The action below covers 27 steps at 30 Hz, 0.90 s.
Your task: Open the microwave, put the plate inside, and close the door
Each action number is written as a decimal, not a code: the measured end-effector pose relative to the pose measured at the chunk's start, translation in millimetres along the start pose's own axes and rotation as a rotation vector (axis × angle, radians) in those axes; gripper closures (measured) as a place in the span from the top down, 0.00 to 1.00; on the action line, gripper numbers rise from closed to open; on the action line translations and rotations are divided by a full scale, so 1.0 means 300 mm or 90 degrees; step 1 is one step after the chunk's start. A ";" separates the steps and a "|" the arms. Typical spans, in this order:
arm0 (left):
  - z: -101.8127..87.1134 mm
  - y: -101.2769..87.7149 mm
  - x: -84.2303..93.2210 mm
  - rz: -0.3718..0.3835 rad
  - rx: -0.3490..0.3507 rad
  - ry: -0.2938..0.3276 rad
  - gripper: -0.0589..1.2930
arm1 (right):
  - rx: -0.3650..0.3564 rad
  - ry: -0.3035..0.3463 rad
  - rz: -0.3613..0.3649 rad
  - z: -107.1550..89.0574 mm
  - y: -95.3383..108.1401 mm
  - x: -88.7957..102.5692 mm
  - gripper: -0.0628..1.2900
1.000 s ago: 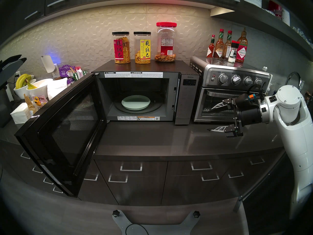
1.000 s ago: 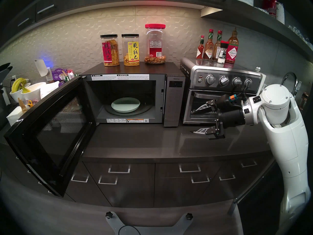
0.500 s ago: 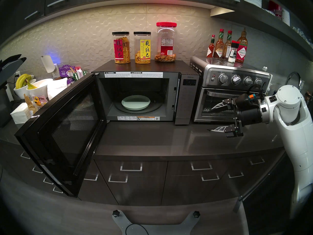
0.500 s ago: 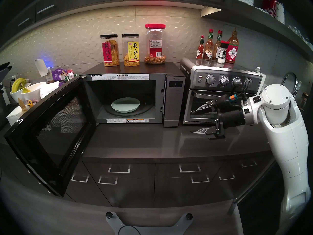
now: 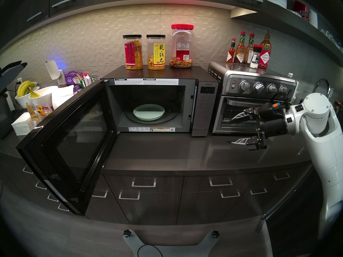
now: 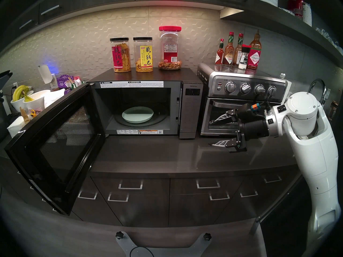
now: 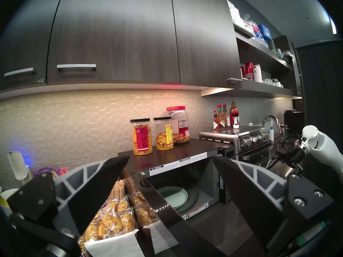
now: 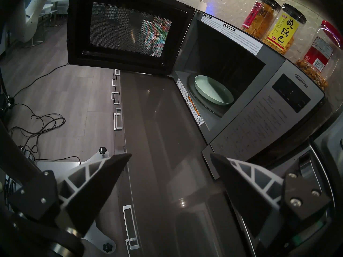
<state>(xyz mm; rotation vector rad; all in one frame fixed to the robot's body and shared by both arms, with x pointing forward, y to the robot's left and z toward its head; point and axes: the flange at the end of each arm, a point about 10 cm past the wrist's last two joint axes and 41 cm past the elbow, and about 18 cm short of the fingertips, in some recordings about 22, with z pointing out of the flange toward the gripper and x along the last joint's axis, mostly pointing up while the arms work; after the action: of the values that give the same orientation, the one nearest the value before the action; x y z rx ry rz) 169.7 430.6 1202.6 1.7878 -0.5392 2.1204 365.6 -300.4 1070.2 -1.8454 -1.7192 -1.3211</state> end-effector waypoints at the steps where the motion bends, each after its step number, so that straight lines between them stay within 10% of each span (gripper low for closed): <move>1: -0.001 0.001 -0.002 -0.001 0.000 0.001 0.98 | 0.000 0.000 0.000 0.000 0.000 0.000 0.95; 27: -0.077 -0.101 -0.052 -0.070 0.041 0.065 0.98 | 0.001 -0.001 -0.001 -0.001 0.000 0.000 0.95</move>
<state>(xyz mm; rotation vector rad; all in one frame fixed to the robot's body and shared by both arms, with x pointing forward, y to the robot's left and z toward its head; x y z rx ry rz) 166.7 468.3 1186.5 1.6910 -0.3422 2.1612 365.4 -300.7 1070.2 -1.8451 -1.7228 -1.3196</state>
